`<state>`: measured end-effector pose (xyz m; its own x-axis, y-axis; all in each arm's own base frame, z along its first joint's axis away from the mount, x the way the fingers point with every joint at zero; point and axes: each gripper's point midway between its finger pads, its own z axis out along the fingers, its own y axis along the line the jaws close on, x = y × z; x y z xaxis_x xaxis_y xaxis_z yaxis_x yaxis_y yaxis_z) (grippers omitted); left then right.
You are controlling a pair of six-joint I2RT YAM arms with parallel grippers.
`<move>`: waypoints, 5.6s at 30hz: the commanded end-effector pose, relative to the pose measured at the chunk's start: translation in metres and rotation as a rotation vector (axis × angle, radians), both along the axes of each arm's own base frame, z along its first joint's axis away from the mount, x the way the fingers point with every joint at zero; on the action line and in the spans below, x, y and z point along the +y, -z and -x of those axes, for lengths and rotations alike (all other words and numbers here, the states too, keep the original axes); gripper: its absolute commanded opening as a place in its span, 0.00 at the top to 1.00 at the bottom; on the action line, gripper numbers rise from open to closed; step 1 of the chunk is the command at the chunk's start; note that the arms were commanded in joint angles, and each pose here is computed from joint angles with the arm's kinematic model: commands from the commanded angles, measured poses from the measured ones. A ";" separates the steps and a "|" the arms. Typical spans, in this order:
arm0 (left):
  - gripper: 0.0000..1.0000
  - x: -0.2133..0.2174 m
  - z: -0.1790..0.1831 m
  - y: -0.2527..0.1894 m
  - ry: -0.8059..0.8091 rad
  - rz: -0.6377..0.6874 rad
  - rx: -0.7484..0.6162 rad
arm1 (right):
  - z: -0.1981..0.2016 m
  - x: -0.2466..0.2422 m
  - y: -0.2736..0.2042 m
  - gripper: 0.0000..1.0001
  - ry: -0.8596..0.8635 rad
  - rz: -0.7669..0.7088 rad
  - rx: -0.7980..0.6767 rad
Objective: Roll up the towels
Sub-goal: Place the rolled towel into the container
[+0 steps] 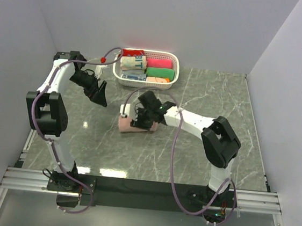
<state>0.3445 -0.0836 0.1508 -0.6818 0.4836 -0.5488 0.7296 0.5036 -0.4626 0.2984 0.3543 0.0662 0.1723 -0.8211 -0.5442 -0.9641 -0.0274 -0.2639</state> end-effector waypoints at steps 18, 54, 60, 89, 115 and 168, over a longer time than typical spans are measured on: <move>0.01 -0.029 0.008 -0.066 -0.058 0.194 -0.076 | -0.182 -0.171 -0.165 1.00 0.432 -0.081 -0.289; 0.12 -0.020 -0.027 -0.082 -0.433 0.171 -0.520 | -0.247 0.021 -0.159 1.00 0.111 -0.408 -0.357; 0.16 -0.021 -0.023 -0.074 -0.432 0.163 -0.484 | -0.253 0.018 -0.173 1.00 0.156 -0.406 -0.397; 0.11 -0.015 -0.017 -0.066 -0.455 0.120 -0.444 | -0.377 -0.113 -0.229 1.00 0.449 -0.319 -1.211; 0.10 -0.015 -0.021 -0.065 -0.448 0.114 -0.422 | -0.307 -0.109 -0.143 1.00 0.268 -0.172 -0.908; 0.03 -0.016 -0.016 -0.054 -0.412 0.096 -0.359 | -0.253 -0.087 -0.036 1.00 0.149 -0.055 -0.292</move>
